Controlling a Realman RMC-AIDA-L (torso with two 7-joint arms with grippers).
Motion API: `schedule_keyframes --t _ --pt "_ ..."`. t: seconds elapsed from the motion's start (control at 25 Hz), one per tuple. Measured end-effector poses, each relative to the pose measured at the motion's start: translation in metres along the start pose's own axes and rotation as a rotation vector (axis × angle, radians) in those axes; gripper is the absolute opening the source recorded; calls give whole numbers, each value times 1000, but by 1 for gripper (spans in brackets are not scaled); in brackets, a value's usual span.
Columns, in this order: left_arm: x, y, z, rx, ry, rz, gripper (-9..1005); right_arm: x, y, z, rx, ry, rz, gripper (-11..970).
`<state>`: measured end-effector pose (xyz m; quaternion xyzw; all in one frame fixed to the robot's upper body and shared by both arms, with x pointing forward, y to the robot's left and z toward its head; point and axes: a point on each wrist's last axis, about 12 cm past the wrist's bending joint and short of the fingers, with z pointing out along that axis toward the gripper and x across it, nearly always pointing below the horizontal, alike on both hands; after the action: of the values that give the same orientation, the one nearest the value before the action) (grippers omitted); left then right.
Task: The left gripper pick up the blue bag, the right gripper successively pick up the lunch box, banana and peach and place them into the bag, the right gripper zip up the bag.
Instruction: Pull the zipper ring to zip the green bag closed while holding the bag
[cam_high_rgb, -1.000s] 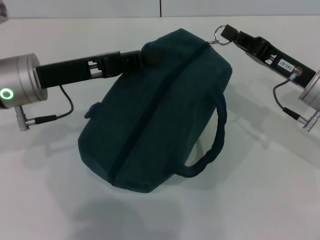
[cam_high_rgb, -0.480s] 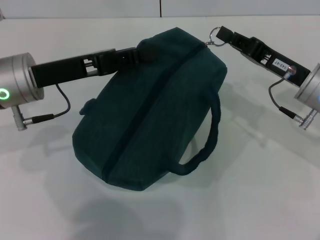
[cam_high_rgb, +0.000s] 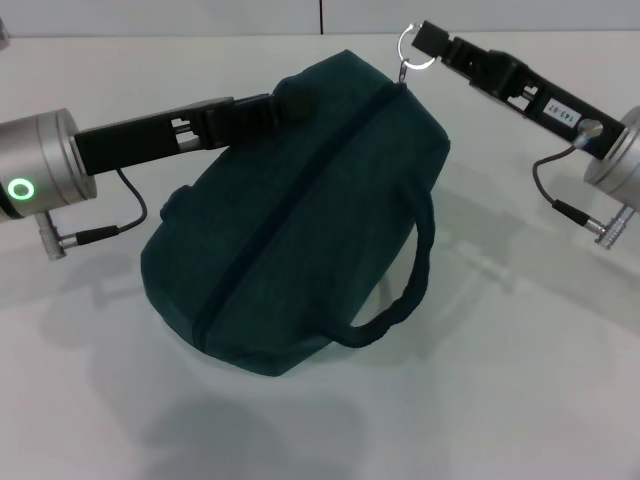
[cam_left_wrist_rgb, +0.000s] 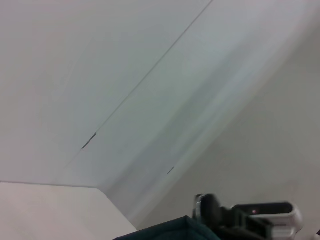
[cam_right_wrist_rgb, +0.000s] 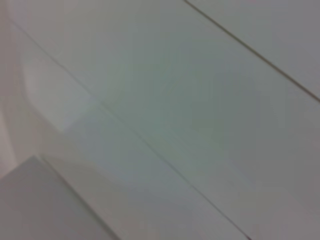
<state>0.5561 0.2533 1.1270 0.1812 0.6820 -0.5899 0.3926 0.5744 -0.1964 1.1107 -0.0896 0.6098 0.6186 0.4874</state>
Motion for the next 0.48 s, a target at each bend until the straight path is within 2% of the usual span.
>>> schedule_keyframes --t 0.32,0.48 --pt "-1 -4 -5 28 -19 43 141 -9 8 -5 -73 -49 -41 11" --pt "1 -13 -8 111 -30 124 141 -8 6 -10 -50 -58 -36 10"
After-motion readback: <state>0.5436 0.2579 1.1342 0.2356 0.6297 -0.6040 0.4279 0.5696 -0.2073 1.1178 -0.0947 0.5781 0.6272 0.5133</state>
